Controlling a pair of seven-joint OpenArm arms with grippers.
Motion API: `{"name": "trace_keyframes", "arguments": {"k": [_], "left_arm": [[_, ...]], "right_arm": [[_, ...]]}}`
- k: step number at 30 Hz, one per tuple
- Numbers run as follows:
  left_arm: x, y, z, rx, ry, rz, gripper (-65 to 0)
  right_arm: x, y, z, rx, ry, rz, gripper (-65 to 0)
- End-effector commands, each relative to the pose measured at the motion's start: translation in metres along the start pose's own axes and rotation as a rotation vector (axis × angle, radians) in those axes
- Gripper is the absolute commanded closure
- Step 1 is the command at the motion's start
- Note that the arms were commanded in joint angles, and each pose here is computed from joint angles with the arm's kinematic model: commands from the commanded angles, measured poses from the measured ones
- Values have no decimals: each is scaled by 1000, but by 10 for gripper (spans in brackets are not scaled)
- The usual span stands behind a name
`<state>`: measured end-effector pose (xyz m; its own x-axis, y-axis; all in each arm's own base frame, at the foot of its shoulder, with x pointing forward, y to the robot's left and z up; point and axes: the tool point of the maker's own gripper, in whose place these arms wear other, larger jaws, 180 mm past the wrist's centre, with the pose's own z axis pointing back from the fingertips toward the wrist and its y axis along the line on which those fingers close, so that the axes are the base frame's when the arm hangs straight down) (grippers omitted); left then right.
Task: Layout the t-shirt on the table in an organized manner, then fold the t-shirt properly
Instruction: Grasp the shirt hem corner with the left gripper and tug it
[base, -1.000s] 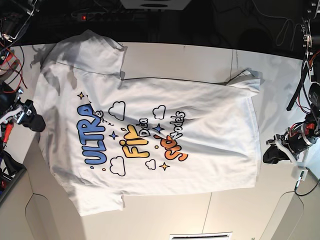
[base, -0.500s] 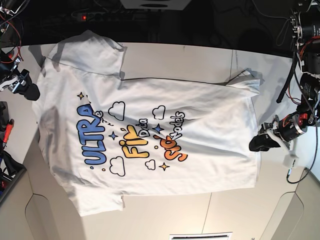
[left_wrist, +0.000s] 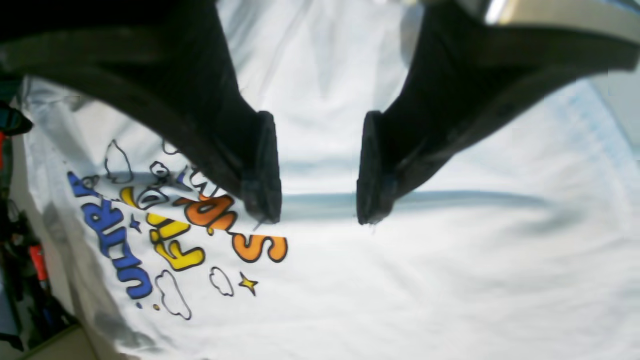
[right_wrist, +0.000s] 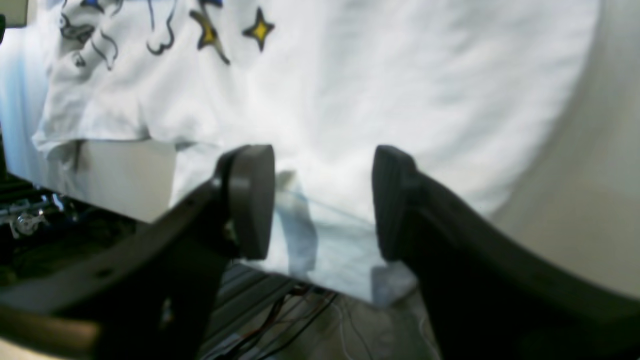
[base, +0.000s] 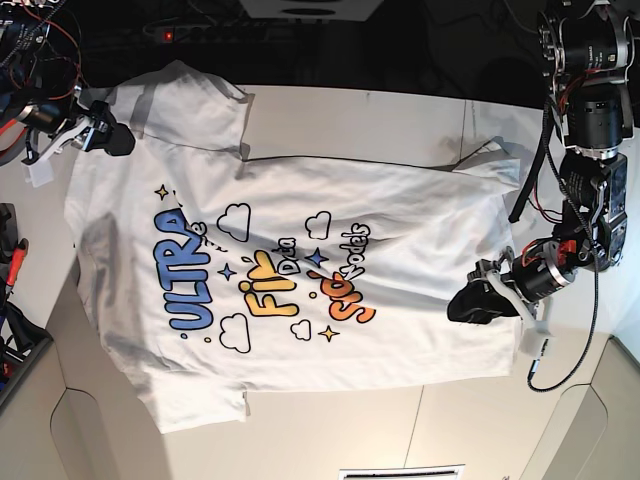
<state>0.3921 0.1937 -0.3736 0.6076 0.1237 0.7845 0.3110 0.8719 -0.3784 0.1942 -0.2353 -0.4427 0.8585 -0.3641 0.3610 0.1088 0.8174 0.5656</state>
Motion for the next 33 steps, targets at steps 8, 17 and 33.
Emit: {"name": "trace_keyframes", "arguments": {"k": [8,17,33], "left_arm": [[17,5,5,14,-28,-50,-288],[16,9,8,23,-17,-54,-288],[23,25,20,61,-27,-63,-288]], "right_arm": [[41,-28,32,-87,-211,-23,-312],[26,-48,33,-82,-247,-164,-313],[-51,-25,-18,-1,85,-189,-371]]}}
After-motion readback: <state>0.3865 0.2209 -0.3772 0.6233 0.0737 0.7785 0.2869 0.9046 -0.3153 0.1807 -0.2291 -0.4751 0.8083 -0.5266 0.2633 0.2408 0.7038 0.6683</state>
